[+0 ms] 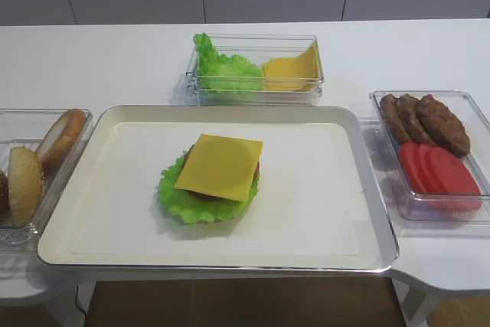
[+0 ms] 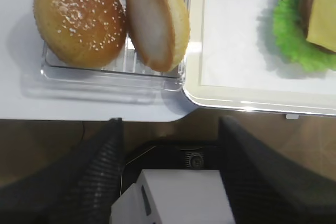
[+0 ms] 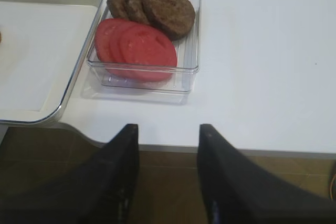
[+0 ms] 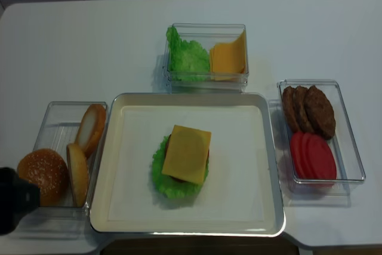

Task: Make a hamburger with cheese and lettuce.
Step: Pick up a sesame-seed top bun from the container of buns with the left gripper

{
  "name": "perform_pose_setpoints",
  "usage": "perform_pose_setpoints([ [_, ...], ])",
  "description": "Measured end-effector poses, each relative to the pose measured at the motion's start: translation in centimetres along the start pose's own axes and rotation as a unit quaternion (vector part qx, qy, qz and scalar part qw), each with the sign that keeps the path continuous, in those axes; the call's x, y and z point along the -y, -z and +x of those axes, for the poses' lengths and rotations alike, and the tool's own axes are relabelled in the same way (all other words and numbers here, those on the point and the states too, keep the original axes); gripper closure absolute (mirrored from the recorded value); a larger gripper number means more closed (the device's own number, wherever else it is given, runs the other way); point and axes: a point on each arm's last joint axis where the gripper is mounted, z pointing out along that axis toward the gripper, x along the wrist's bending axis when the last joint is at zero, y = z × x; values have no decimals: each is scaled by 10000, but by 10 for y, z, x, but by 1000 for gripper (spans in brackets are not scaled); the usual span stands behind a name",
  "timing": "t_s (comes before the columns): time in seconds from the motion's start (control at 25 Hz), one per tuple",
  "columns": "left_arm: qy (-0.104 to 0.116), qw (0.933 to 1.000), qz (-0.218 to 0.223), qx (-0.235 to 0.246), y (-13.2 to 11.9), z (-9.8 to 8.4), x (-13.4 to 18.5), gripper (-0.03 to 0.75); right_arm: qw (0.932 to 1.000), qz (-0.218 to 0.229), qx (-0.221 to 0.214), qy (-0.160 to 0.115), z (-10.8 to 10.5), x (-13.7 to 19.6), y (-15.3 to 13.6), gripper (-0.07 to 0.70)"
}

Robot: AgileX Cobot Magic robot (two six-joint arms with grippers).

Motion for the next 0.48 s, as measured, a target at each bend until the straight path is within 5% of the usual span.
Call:
perform_pose_setpoints([
  [0.48, 272, 9963, 817, -39, -38, -18, -44, 297, 10000, 0, 0, 9, 0, 0, 0, 332],
])
